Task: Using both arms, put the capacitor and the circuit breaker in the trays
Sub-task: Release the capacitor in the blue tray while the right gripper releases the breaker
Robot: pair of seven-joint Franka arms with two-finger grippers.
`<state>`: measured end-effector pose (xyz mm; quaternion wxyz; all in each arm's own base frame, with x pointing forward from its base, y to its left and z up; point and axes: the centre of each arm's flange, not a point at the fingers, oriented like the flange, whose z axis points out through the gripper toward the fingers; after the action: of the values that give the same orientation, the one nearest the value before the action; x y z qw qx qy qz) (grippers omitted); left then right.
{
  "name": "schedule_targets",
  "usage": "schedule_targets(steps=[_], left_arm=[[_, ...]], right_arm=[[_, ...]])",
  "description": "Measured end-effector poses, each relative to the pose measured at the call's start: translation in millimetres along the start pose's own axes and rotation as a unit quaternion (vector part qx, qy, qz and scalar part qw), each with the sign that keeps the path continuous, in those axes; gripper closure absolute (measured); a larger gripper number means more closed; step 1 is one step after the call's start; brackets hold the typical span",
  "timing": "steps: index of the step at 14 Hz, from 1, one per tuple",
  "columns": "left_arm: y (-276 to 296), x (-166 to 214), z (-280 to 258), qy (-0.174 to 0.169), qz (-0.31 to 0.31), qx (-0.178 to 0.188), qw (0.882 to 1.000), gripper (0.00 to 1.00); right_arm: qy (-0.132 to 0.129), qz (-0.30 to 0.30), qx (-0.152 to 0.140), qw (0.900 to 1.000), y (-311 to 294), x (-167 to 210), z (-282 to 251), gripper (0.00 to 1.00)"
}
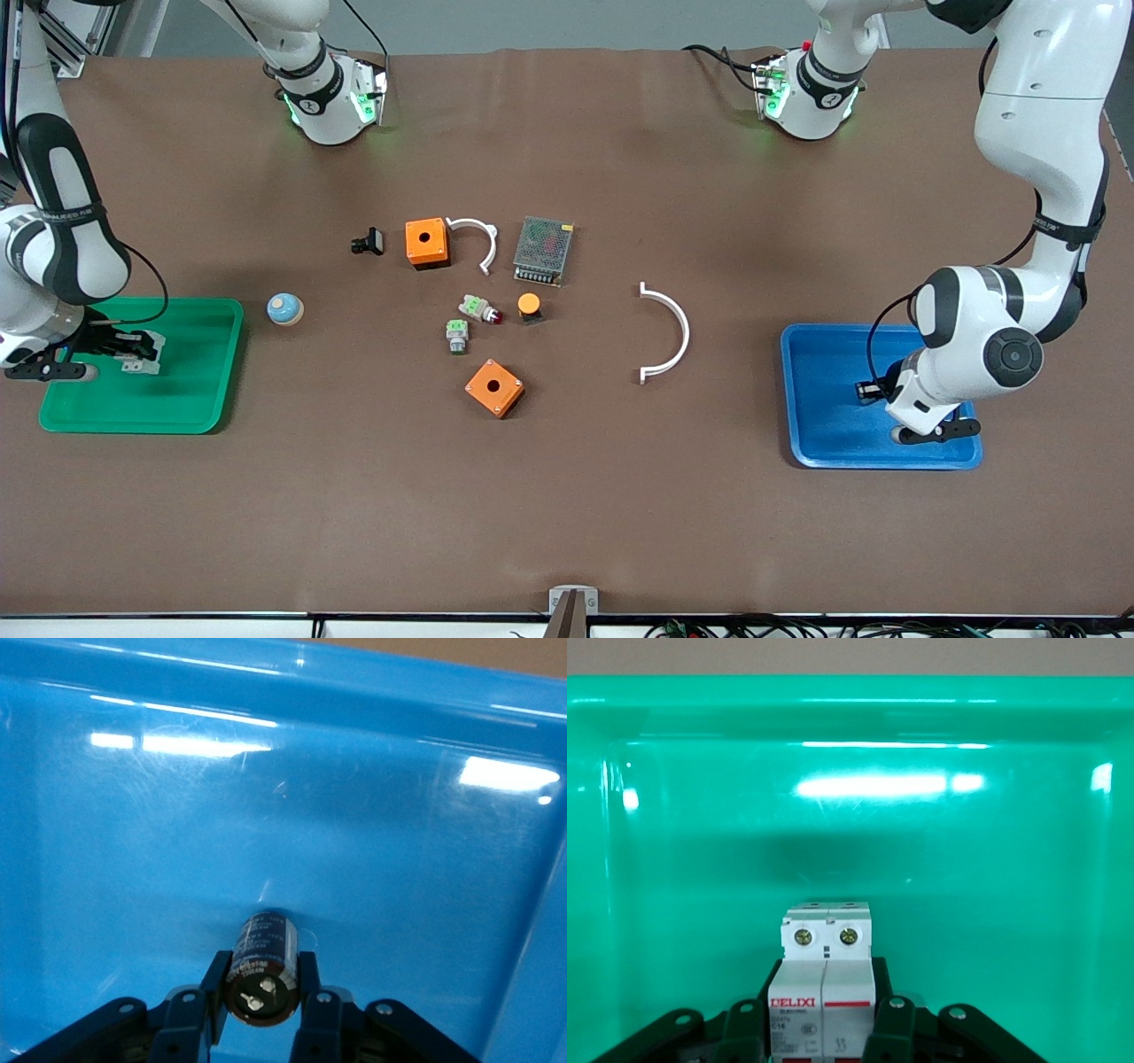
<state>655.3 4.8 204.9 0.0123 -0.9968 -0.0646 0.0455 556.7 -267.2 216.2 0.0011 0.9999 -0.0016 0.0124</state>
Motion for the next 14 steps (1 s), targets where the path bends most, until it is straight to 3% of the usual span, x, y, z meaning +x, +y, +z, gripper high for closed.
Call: schedule_targets(steps=[6,7,13,14], left_arm=[[-3.7,0.1,3.4,-0.003,-0.003,0.000,1.000,0.66],[-5.1,0.3,3.3,-0.002,-0.004,0.000,1.000,0.61],[-9.8,4.9,-33.3,0.013,0.006,0.002,1.000,0.02],[-11.6,2.0,-48.9,0.009,0.014,0.005,1.000,0.00]], right_arm=[[-0.007,0.001,0.005,1.000,-5.9,-4.3,10.2,0.60],[-0.007,0.006,0.005,1.000,-6.4,-3.8,10.1,0.60],[-0.007,0.018,0.005,1.000,-9.7,-2.2,13.2,0.60],[-0.007,0.019,0.005,1.000,-9.6,-1.8,13.9,0.60]])
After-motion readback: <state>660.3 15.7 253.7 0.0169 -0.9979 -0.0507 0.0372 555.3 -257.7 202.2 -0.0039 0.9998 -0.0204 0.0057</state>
